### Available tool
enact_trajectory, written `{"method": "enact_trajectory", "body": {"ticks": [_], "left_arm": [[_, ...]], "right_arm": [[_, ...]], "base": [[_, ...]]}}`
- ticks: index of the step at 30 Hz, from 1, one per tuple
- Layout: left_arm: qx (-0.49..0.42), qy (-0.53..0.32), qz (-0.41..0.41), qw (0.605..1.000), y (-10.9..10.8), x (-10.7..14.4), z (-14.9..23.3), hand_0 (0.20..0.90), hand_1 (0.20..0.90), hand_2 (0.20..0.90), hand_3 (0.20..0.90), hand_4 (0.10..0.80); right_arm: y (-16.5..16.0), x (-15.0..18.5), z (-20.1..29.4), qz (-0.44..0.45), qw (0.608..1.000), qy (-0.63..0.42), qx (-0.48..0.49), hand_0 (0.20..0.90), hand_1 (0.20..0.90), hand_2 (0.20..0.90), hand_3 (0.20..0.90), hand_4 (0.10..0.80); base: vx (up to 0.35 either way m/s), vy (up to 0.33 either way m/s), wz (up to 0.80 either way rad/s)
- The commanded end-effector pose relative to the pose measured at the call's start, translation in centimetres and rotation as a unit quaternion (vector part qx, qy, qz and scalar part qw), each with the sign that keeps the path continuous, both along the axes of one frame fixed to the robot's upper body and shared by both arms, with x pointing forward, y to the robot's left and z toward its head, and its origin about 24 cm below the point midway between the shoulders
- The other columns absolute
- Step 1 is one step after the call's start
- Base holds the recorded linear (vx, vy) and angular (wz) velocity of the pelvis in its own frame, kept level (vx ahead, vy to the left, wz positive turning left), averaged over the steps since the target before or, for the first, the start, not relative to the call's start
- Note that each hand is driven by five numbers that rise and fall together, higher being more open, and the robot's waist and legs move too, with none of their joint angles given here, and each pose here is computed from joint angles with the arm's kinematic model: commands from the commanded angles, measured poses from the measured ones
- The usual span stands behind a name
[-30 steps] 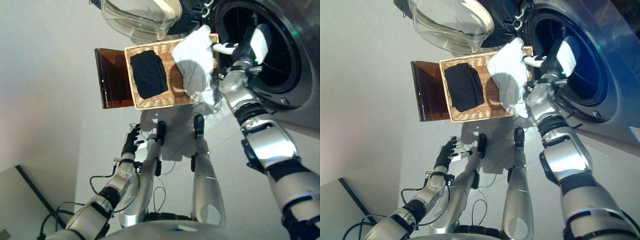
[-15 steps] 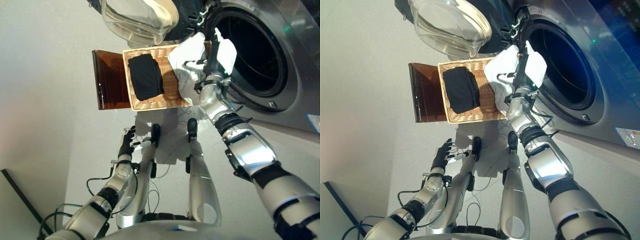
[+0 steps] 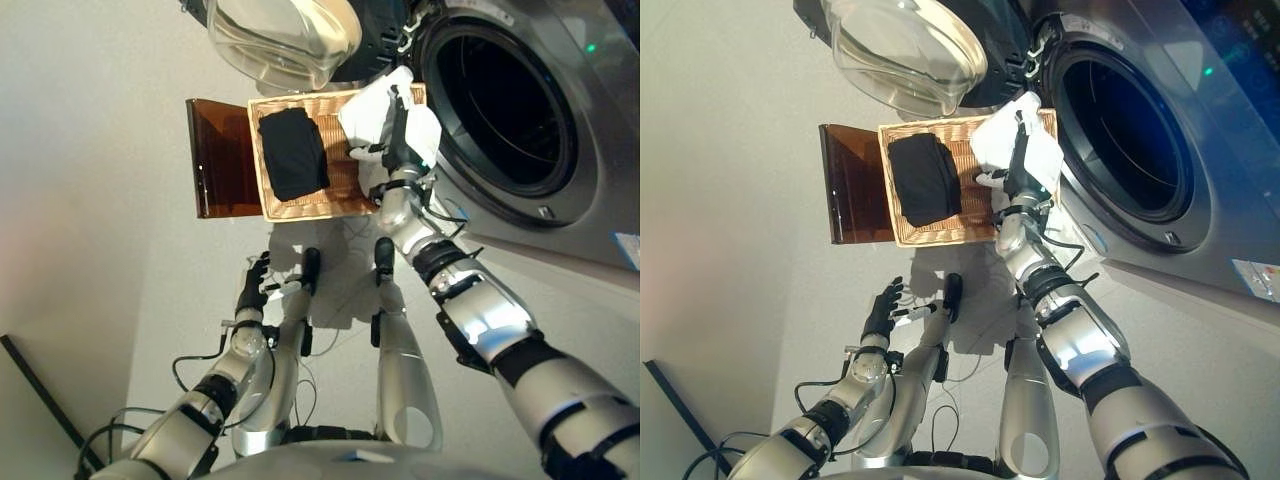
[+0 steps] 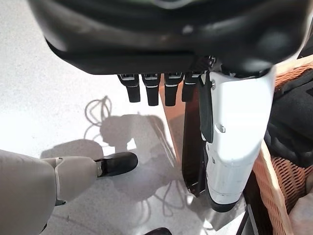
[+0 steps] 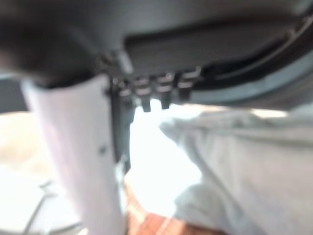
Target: Pick up the clothes and place them into the washing machine
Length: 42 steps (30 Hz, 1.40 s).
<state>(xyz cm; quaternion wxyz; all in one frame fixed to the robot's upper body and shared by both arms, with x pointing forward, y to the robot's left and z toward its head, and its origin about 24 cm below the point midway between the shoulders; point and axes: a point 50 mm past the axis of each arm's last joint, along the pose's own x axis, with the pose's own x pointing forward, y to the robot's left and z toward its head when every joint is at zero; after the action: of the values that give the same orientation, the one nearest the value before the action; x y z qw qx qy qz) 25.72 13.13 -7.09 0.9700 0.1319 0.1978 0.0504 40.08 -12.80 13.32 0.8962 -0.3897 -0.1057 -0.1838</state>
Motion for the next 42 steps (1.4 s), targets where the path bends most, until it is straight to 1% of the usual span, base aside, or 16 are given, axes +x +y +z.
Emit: {"method": "enact_trajectory", "body": {"ticks": [1, 8, 13, 16, 19, 28, 35, 36, 42], "left_arm": [[0.015, -0.030, 0.017, 0.999, 1.2, 0.3, 0.7, 0.900, 0.900, 0.900, 0.900, 0.800], [0.003, -0.060, 0.015, 0.998, 1.3, 0.9, 1.8, 0.900, 0.900, 0.900, 0.900, 0.800], [-0.018, -0.097, 0.001, 0.995, 1.4, 1.0, 3.2, 0.900, 0.900, 0.900, 0.900, 0.800], [-0.028, -0.108, -0.011, 0.994, 1.3, 0.9, 3.7, 0.900, 0.900, 0.900, 0.900, 0.800], [-0.029, -0.110, -0.016, 0.993, 1.2, 0.9, 3.9, 0.900, 0.900, 0.900, 0.900, 0.800], [-0.041, -0.138, -0.031, 0.989, 0.9, 1.5, 5.2, 0.900, 0.900, 0.900, 0.900, 0.800], [-0.056, -0.157, -0.051, 0.985, 0.6, 1.5, 6.2, 0.900, 0.900, 0.900, 0.900, 0.800], [-0.056, -0.158, -0.054, 0.984, 0.7, 1.5, 6.3, 0.900, 0.900, 0.900, 0.900, 0.800], [-0.060, -0.161, -0.060, 0.983, 0.6, 1.7, 6.6, 0.900, 0.900, 0.900, 0.900, 0.800]], "right_arm": [[1.6, 0.5, 2.9, 0.033, 0.998, -0.053, 0.002, 0.900, 0.900, 0.900, 0.900, 0.800], [0.8, 0.7, 2.4, 0.017, 0.999, -0.032, 0.011, 0.900, 0.900, 0.900, 0.900, 0.800], [-1.4, 1.2, 3.5, -0.029, 0.999, -0.032, 0.012, 0.900, 0.900, 0.900, 0.900, 0.800], [-3.8, 1.5, 4.0, -0.075, 0.997, -0.021, 0.009, 0.900, 0.900, 0.900, 0.900, 0.800], [-4.6, 1.5, 4.3, -0.090, 0.996, -0.014, 0.009, 0.900, 0.900, 0.900, 0.900, 0.800], [-4.4, 2.2, 6.6, -0.080, 0.997, -0.011, 0.006, 0.900, 0.900, 0.900, 0.900, 0.800], [-6.2, 2.4, 10.0, -0.094, 0.995, -0.024, 0.011, 0.900, 0.900, 0.900, 0.900, 0.800], [-6.9, 2.4, 11.0, -0.097, 0.995, -0.030, 0.014, 0.900, 0.900, 0.900, 0.900, 0.800], [-7.5, 2.4, 13.1, -0.088, 0.995, -0.041, 0.008, 0.900, 0.900, 0.900, 0.900, 0.800]], "base": [[0.000, 0.000, 0.00], [-0.003, -0.001, 0.01], [-0.022, 0.003, 0.05], [-0.004, 0.018, 0.05], [-0.002, 0.004, 0.02], [0.001, 0.008, 0.02], [-0.005, 0.010, 0.09], [-0.006, 0.016, 0.08], [-0.002, 0.014, 0.05]]}}
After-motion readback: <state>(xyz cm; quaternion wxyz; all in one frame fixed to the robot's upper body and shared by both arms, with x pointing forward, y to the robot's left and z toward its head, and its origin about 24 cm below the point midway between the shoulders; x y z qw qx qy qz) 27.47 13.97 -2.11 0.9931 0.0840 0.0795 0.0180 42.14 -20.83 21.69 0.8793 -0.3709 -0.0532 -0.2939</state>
